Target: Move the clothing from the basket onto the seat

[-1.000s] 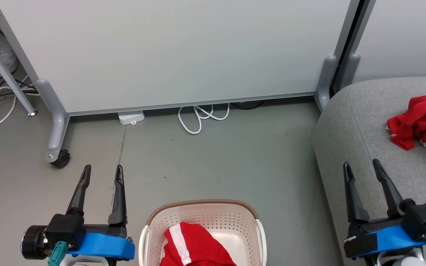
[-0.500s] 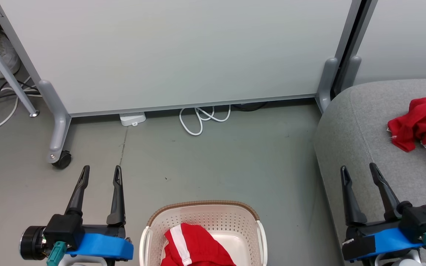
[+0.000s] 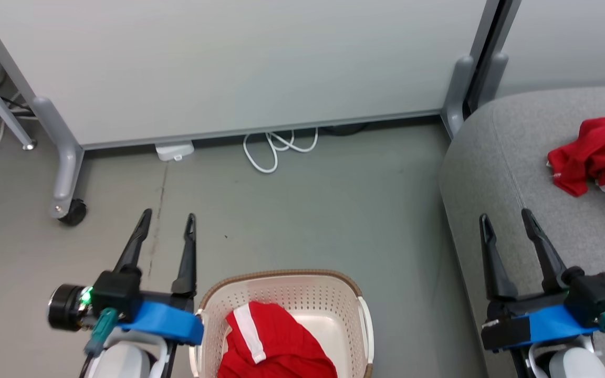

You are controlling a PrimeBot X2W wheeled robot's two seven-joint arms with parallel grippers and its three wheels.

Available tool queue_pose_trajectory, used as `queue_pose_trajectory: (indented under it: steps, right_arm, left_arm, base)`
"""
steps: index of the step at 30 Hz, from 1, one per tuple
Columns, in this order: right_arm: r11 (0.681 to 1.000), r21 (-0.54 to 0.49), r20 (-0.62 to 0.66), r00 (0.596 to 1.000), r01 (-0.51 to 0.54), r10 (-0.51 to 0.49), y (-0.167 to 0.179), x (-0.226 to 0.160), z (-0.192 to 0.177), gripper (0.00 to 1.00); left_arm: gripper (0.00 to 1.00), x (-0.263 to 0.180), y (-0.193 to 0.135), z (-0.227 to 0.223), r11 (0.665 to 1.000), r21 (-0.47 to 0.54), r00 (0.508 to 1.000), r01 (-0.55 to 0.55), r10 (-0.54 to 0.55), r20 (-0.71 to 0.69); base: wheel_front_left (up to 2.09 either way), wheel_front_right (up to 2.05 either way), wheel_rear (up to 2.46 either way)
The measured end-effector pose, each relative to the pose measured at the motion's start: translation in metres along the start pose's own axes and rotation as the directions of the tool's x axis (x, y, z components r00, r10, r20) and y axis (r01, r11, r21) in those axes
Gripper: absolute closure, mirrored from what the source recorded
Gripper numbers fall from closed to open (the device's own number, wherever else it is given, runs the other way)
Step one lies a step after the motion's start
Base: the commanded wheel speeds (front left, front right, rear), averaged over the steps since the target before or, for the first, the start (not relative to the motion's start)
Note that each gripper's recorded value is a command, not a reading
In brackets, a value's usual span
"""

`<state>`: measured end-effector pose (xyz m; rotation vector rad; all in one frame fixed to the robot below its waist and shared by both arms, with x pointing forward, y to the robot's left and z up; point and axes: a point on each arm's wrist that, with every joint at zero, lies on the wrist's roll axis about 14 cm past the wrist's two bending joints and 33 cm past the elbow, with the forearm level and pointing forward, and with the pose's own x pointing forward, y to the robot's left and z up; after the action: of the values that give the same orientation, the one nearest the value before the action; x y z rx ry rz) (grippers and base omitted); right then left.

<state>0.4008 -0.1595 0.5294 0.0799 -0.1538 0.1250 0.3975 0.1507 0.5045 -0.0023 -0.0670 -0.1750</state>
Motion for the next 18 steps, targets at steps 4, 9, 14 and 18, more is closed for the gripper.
queue_pose_trajectory:
  steps: [4, 9, 14, 18]
  right_arm:
    - [1.0, -0.007, 0.007, 1.0, -0.001, 0.001, -0.002, 0.012, 0.0, 0.0]
    - [1.0, -0.016, 0.006, 1.0, -0.005, 0.005, -0.003, 0.029, -0.006, 0.0]
    - [1.0, -0.025, -0.009, 1.0, 0.014, -0.014, -0.014, 0.044, -0.019, 0.0]
    - [0.999, -0.033, -0.037, 0.999, 0.034, -0.035, -0.024, 0.054, -0.035, 0.0]
  left_arm:
    - [0.0, 0.017, -0.022, -0.02, 0.995, 0.005, 0.993, 0.098, -0.097, -0.062]
    - [0.0, 0.037, -0.039, -0.055, 0.98, 0.008, 0.967, 0.196, -0.192, -0.164]
    - [0.0, 0.052, -0.058, -0.097, 0.958, -0.013, 0.921, 0.287, -0.28, -0.27]
    - [0.0, 0.052, -0.071, -0.141, 0.933, -0.032, 0.857, 0.358, -0.342, -0.384]
  base:
    - [0.0, 0.0, 0.0]
    - [0.0, 0.0, 0.0]
    - [0.0, 0.0, 0.0]
    - [0.0, 0.0, 0.0]
